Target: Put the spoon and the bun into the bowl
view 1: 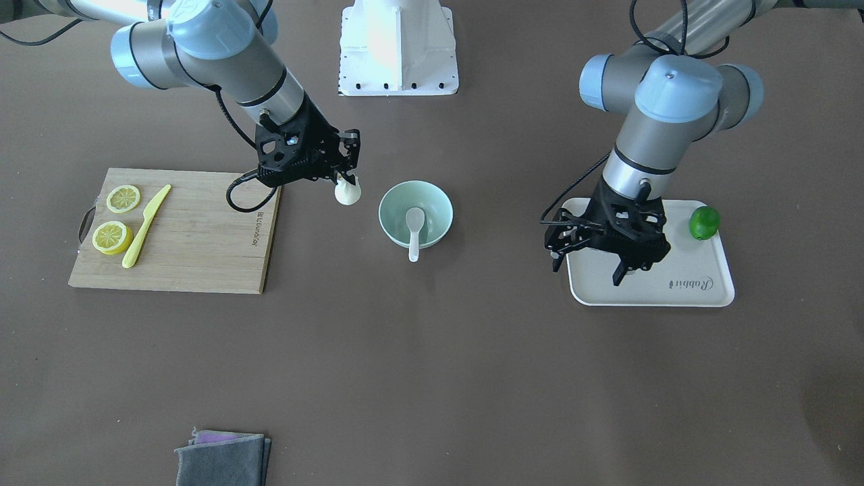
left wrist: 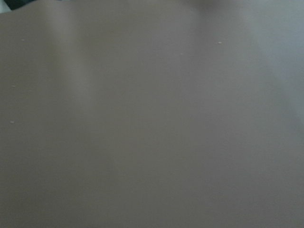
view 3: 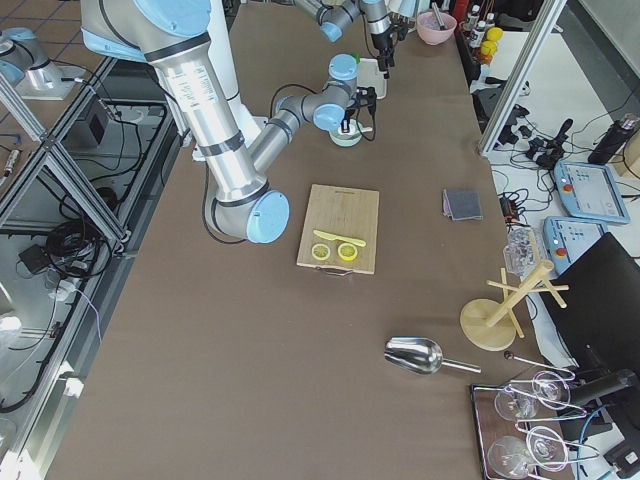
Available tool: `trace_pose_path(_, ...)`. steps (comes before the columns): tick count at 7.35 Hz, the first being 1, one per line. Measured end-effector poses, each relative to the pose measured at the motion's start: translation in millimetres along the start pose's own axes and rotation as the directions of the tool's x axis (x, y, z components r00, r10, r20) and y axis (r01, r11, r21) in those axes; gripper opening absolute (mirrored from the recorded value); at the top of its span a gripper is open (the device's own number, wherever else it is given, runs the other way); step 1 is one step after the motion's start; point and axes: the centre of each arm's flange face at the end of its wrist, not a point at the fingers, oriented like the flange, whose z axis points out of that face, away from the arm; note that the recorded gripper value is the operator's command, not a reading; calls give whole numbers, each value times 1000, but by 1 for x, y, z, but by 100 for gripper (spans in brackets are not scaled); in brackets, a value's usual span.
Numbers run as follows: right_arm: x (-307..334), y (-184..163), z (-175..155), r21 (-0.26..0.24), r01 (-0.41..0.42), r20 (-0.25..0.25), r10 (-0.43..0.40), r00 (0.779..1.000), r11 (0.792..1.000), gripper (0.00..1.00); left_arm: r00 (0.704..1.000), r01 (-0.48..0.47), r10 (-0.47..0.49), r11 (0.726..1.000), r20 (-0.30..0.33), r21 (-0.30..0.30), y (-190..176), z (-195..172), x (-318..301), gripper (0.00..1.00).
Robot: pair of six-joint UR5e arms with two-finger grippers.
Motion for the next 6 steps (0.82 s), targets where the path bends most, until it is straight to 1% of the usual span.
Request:
trace_pose_path(1, -16, -3, 12, 7, -4, -2, 4, 1000, 1000, 0, 999, 9, -10, 1000, 33, 6, 4, -10, -38, 98)
trace_pose_path(2, -26, -3, 20, 19, -1, -7, 1, 1000, 1000, 0, 998, 25, -25, 1000, 51, 9, 8, -18, -63, 98)
trace_pose_path(4, -48, -3, 38, 41, 8, -20, -7, 1000, 999, 0, 997, 38, -39, 999, 63, 10, 21, -23, -92, 98)
trace_pose_path(6, -65, -7, 54, 47, 3, -33, -2, 999, 999, 0, 997, 39, -40, 999, 64, 15, 29, -19, -104, 98)
